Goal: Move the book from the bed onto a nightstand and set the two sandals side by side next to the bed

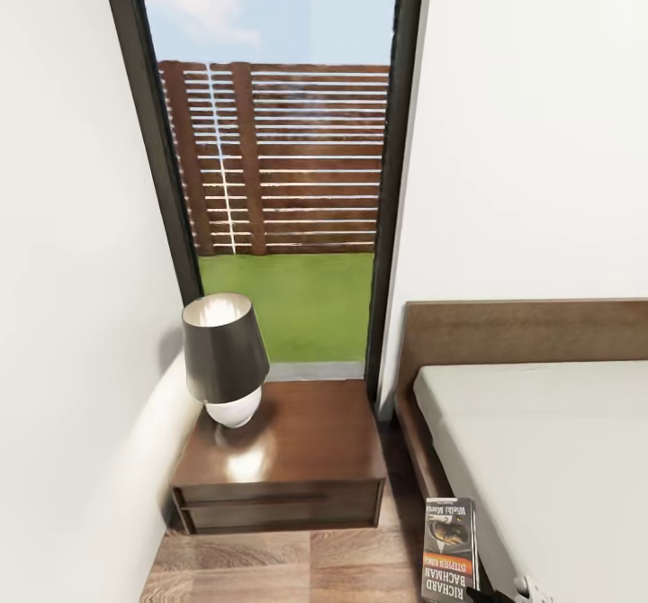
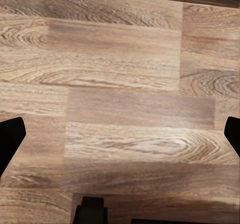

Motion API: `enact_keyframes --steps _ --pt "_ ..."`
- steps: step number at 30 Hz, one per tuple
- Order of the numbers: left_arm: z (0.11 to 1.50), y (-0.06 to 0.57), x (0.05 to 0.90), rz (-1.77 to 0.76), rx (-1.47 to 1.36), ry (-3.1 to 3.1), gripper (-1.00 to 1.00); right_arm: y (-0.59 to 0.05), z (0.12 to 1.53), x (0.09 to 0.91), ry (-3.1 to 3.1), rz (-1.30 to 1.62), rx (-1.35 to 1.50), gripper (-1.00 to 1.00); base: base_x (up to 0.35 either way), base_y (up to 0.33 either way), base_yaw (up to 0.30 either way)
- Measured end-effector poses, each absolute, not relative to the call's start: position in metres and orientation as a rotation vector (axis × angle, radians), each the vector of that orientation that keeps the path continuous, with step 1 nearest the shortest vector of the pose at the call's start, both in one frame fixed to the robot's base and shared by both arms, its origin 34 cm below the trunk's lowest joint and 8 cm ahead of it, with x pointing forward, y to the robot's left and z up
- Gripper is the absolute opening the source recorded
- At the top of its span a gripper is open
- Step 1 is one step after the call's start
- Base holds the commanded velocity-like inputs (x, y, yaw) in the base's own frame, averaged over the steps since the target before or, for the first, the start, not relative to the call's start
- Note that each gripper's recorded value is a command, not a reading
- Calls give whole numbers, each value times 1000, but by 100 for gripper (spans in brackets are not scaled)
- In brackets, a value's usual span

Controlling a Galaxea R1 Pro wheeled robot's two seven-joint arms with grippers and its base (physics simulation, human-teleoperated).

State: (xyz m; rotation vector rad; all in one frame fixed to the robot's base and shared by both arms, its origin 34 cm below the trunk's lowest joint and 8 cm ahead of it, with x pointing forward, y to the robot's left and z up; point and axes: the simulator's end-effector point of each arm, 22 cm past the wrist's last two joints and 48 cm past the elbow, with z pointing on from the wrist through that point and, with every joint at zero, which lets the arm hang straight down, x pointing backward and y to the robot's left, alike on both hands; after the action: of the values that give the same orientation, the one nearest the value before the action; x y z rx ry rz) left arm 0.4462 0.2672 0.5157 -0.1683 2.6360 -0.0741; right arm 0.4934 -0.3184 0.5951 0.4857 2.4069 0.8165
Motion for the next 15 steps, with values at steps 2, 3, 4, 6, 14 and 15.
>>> enact_keyframes --steps 2,3,4,6,14,15 --pt "516 267 446 -74 -168 2636 100 -318 595 493 2407 817 485 -100 313 0 0" --pt "516 267 446 -74 -168 2636 100 -318 595 493 2407 816 485 -100 320 0 0" --pt "516 267 446 -74 -168 2636 100 -318 595 493 2408 816 485 -100 323 0 0" --pt "516 267 446 -74 -168 2636 100 -318 595 493 2408 817 484 -100 324 0 0" --pt "516 267 446 -74 -168 2636 100 -318 595 493 2408 816 483 -100 296 0 0" --pt "516 267 446 -74 -168 2636 100 -318 595 493 2408 816 484 -100 158 0 0"
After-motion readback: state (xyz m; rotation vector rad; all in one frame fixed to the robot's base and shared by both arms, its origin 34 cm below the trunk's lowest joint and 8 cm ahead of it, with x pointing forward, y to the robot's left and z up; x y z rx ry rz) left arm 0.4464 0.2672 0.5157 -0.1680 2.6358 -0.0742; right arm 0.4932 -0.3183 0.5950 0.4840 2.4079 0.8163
